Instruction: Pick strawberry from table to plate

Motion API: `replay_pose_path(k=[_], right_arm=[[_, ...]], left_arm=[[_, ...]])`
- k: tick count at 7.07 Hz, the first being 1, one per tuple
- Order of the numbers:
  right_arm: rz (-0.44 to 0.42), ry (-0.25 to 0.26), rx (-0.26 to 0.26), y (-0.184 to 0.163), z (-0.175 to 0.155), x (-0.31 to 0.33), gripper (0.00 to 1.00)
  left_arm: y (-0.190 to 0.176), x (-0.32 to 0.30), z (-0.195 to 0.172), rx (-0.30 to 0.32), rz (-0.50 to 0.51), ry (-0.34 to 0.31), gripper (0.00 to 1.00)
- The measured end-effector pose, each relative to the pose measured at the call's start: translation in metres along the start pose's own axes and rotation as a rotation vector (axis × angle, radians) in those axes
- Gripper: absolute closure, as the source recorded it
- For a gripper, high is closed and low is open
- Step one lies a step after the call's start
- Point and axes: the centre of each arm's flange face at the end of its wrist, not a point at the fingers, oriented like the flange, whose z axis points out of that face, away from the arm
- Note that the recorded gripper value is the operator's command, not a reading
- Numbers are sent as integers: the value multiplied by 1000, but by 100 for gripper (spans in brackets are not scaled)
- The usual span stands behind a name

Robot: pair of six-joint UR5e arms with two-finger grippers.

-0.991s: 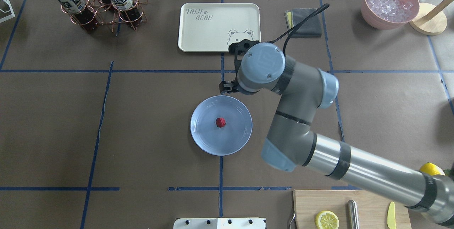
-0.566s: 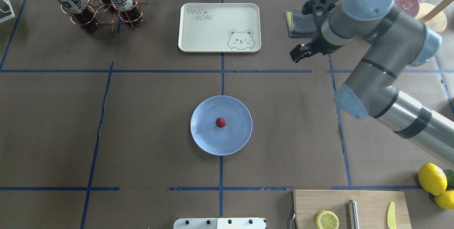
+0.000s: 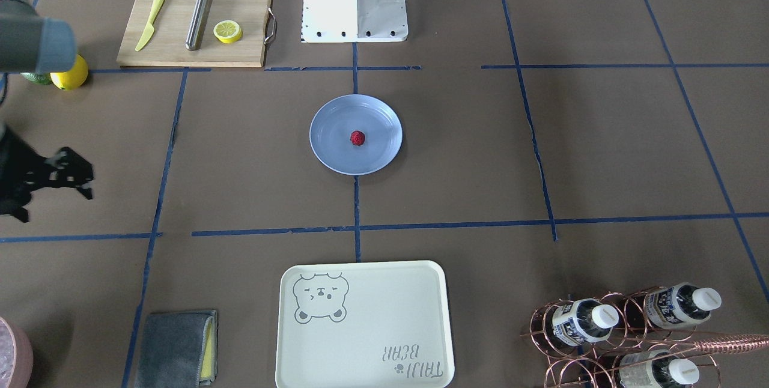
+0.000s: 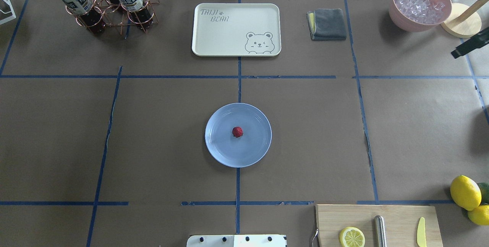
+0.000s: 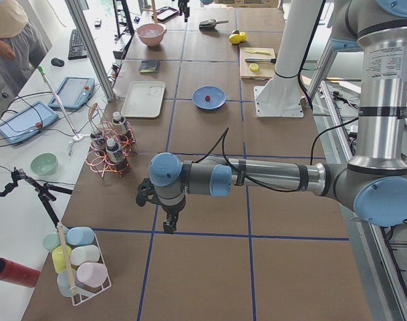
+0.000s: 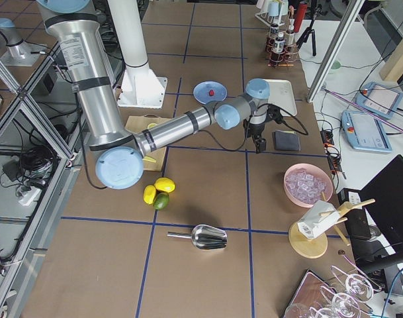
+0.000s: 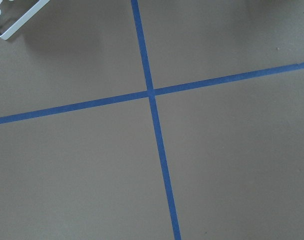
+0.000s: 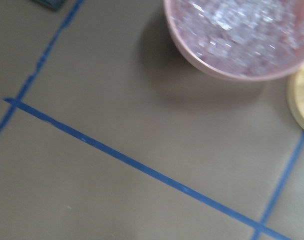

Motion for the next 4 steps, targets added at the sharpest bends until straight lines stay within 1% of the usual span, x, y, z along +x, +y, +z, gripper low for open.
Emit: replay_pose_path(k=[1, 2, 3, 4], right_arm=[[62, 16, -7, 53, -8, 55, 0], [129, 22, -27, 103, -6, 87, 0], [177, 21, -50, 137, 1, 100, 0], [200, 19, -59, 153, 3, 103, 0]], left_arm=[[0, -1, 1, -1, -2, 0, 0], [1, -1, 1, -2, -4, 0, 0], [1, -1, 1, -4, -5, 1, 0], [1, -2, 2, -5, -7, 1, 0]])
